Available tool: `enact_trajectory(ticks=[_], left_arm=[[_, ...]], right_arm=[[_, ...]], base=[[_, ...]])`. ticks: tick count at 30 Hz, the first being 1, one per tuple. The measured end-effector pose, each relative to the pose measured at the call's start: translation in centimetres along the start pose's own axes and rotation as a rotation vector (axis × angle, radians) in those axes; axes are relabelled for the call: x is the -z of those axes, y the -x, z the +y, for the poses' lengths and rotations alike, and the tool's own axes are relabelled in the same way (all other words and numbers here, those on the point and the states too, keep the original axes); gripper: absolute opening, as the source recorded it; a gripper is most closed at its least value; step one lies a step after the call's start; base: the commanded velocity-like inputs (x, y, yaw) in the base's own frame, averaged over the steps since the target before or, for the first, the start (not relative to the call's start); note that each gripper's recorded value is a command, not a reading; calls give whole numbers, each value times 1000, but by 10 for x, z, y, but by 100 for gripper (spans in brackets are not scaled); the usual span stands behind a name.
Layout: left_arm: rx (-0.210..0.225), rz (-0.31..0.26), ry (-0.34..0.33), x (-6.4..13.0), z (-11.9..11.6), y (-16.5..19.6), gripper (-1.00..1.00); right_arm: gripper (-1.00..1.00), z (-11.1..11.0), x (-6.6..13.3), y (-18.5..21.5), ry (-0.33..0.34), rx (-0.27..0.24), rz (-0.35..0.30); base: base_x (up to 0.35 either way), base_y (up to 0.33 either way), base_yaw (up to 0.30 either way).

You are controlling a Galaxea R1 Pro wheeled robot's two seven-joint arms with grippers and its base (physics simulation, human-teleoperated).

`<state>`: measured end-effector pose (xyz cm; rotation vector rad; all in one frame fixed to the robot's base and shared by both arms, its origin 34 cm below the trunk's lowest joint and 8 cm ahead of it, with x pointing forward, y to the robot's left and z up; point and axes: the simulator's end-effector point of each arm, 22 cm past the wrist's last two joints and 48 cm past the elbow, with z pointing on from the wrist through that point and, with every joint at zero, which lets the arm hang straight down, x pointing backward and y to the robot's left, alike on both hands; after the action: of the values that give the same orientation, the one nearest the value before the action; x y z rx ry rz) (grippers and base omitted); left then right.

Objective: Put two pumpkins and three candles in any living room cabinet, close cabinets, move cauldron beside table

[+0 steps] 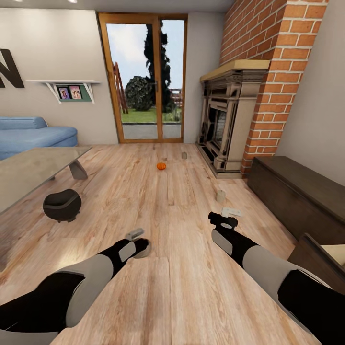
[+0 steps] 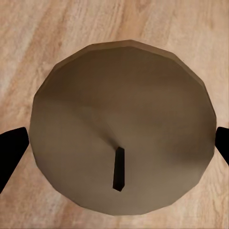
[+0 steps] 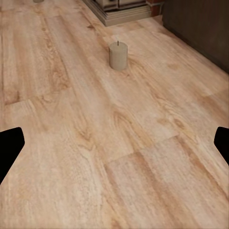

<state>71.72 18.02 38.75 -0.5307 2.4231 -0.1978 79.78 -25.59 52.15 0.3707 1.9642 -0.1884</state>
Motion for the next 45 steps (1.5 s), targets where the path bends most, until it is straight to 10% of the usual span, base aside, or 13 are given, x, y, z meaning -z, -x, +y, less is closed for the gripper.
enact_trajectory(ticks=[45], left_arm=[[5, 12, 6, -2, 6, -9, -100]], right_arm=[[100, -4, 2, -14, -4, 5, 17]], base=[[72, 0, 0]])
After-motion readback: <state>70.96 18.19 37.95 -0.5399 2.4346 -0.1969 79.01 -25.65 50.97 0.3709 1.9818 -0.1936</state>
